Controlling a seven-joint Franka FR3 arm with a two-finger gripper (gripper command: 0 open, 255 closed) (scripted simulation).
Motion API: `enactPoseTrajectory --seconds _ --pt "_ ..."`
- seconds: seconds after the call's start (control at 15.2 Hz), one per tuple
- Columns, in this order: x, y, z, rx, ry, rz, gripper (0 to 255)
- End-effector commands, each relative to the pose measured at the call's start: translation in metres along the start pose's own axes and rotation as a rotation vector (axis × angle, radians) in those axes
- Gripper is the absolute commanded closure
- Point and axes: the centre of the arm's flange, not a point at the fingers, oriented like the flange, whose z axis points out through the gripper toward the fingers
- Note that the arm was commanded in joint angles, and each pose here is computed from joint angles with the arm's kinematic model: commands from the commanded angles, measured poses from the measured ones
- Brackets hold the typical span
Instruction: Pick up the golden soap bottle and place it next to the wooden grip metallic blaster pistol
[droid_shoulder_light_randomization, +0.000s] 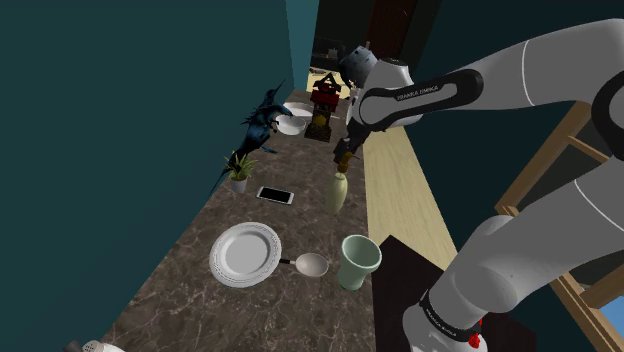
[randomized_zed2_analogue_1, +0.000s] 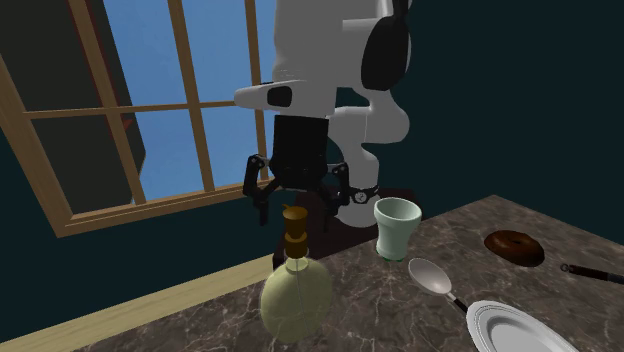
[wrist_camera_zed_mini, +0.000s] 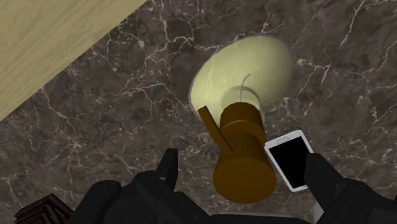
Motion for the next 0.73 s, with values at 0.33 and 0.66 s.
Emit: enactPoseTrajectory --seconds 0.33,0.66 --pt "0.0 0.0 0.0 0.0 0.0 0.0 255" --pt "0.0 0.0 0.0 0.0 0.0 0.0 255"
